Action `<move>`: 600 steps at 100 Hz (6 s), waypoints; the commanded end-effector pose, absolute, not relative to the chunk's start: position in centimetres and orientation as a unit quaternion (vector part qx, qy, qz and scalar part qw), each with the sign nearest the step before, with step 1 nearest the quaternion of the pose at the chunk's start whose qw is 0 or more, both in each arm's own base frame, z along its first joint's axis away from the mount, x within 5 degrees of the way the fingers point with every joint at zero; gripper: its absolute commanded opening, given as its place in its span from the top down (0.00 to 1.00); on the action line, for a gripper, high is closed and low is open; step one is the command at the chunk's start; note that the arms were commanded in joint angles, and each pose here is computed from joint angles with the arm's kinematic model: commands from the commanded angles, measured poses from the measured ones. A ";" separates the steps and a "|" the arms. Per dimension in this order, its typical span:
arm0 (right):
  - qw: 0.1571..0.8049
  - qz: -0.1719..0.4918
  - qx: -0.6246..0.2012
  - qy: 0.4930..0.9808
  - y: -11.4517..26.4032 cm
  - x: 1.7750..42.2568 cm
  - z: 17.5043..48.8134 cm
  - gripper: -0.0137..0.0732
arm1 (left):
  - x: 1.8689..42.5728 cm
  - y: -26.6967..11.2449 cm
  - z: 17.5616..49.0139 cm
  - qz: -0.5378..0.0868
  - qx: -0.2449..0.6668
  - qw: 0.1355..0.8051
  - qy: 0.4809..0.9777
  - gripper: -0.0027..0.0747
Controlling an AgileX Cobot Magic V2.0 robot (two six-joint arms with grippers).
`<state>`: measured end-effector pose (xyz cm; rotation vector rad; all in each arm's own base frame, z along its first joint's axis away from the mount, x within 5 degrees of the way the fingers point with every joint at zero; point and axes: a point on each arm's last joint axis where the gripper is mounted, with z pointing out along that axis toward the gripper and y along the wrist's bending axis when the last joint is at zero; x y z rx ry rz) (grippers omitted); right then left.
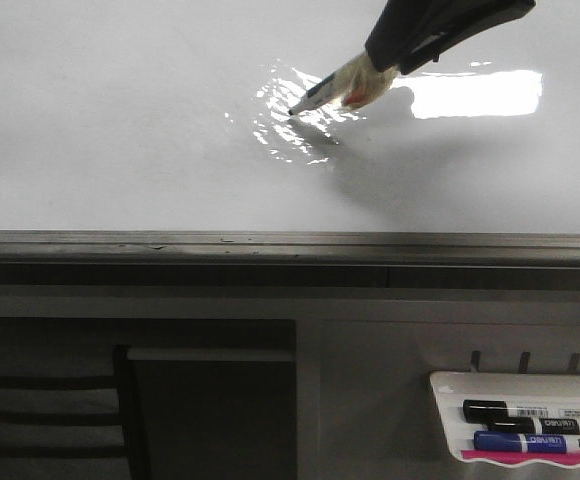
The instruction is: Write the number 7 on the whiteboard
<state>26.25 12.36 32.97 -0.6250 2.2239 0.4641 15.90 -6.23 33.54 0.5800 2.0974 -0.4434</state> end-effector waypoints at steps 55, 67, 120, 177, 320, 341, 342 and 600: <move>0.399 0.116 -0.193 0.889 7.0 25.8 35.5 0.90 | 16.2 -6.1 35.1 -0.186 0.206 0.487 0.828 0.61; 0.399 0.119 -0.193 0.889 7.0 25.8 35.5 0.90 | 16.2 -6.1 35.1 -0.186 0.206 0.487 0.828 0.61; 0.316 0.156 -0.253 0.901 9.7 24.6 33.8 0.90 | 16.0 -6.2 35.0 -0.185 0.220 0.482 0.828 0.61; 0.341 0.197 -0.612 0.686 10.8 18.1 39.8 0.90 | 16.0 -15.1 35.8 -0.224 0.537 0.413 0.701 0.61; 0.328 0.219 -0.620 0.679 11.3 18.8 39.1 0.90 | 19.2 -23.9 34.9 -0.249 0.612 0.370 0.653 0.69; 0.327 0.221 -0.620 0.678 11.3 18.7 39.1 0.89 | 19.2 -23.9 34.9 -0.249 0.612 0.370 0.653 0.90; 0.327 0.221 -0.620 0.678 11.3 18.7 39.1 0.89 | 19.2 -23.9 34.9 -0.249 0.612 0.370 0.653 0.91; 0.373 0.180 -0.384 0.825 8.1 14.2 45.0 0.51 | 25.9 -5.0 28.8 -0.111 0.076 0.452 0.882 0.49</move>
